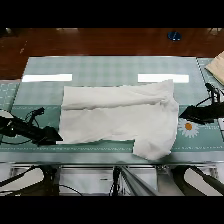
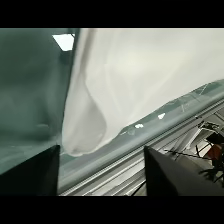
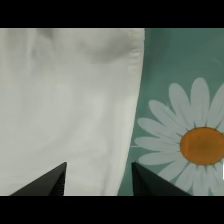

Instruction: Fold the shirts.

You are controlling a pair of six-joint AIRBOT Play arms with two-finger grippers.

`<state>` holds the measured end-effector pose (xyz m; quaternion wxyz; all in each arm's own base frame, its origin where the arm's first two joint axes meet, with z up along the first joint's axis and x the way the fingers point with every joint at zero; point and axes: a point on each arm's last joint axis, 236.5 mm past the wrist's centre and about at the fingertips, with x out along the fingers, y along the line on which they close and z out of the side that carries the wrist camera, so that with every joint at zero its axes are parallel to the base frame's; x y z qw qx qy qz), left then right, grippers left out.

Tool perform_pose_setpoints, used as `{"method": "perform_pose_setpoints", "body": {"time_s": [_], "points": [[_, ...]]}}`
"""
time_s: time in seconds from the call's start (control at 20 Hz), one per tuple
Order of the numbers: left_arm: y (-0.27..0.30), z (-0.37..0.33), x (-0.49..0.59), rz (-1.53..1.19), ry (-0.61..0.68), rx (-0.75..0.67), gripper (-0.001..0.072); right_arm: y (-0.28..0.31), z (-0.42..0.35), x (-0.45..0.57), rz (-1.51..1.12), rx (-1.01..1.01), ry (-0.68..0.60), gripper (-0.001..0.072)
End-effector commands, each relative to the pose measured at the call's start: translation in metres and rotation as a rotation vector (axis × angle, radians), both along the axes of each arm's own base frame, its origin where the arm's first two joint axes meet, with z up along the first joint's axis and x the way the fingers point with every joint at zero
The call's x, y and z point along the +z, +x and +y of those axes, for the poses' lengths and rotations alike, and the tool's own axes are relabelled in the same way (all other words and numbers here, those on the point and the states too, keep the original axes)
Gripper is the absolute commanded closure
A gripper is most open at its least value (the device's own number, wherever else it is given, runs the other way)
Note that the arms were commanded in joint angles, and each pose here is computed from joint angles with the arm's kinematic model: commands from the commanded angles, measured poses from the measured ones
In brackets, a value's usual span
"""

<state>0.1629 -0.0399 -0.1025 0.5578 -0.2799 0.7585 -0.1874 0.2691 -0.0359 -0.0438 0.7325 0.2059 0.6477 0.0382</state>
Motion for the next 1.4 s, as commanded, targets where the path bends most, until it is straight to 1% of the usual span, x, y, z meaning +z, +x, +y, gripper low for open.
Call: {"method": "perform_pose_setpoints", "body": {"time_s": [0.0,0.05,0.1,0.15,0.25,0.3,0.35,0.4,0.45,0.55,0.6,0.85,0.95,1.0,1.05,1.1,1.15,1.3,1.35], "points": [[0.013,0.004,-0.027,-0.012,0.096,0.014,0.0339,-0.007,0.005,0.001,0.027,0.011,0.02,0.0237],[0.017,0.005,-0.03,-0.019,0.11,0.023,0.0588,-0.01,0.006,0.001,0.037,0.015,0.027,0.0237],[0.018,0.004,-0.03,-0.024,0.11,0.022,0.0663,-0.012,0.008,0.002,0.043,0.02,0.031,0.0237],[0.018,0.005,-0.03,-0.023,0.11,0.022,0.0678,-0.014,0.008,0.005,0.042,0.024,0.029,0.0237],[0.016,0.004,-0.028,-0.025,0.099,0.008,0.0679,-0.015,0.005,0.01,0.026,0.029,0.005,0.0231],[0.015,0.003,-0.028,-0.024,0.094,0.001,0.068,-0.017,0.002,0.012,0.021,0.032,-0.016,0.0161],[0.014,0.003,-0.027,-0.021,0.091,0.0,0.068,-0.021,-0.003,0.013,0.029,0.037,-0.044,0.0142],[0.014,0.002,-0.027,-0.019,0.089,-0.002,0.0681,-0.024,-0.008,0.012,0.041,0.034,-0.068,0.0141],[0.013,0.002,-0.026,-0.021,0.085,-0.009,0.068,-0.026,-0.009,0.011,0.046,0.019,-0.057,0.0141],[0.012,0.001,-0.026,-0.022,0.079,-0.016,0.0681,-0.033,0.006,0.004,0.059,-0.035,0.045,0.0142],[0.012,0.002,-0.026,-0.022,0.08,-0.016,0.068,-0.044,0.015,-0.003,0.086,-0.029,0.093,0.0143],[0.012,0.001,-0.026,-0.026,0.078,-0.022,0.068,-0.101,0.043,-0.041,0.251,-0.002,0.172,0.0146],[0.012,0.001,-0.026,-0.026,0.078,-0.022,0.068,-0.114,0.043,-0.049,0.287,0.014,0.162,0.0153],[0.012,0.001,-0.026,-0.027,0.078,-0.022,0.068,-0.115,0.041,-0.051,0.288,0.015,0.149,0.0167],[0.012,0.001,-0.026,-0.028,0.077,-0.024,0.068,-0.112,0.04,-0.051,0.277,0.008,0.145,0.0207],[0.012,0.001,-0.026,-0.029,0.077,-0.025,0.068,-0.105,0.039,-0.052,0.255,-0.016,0.143,0.0228],[0.012,0.001,-0.026,-0.029,0.077,-0.025,0.068,-0.097,0.042,-0.051,0.228,-0.037,0.16,0.027],[0.012,0.001,-0.026,-0.034,0.075,-0.031,0.068,-0.076,0.048,-0.056,0.158,-0.131,0.189,0.0272],[0.012,0.001,-0.026,-0.034,0.075,-0.031,0.068,-0.077,0.049,-0.061,0.162,-0.161,0.188,0.0309]]}}
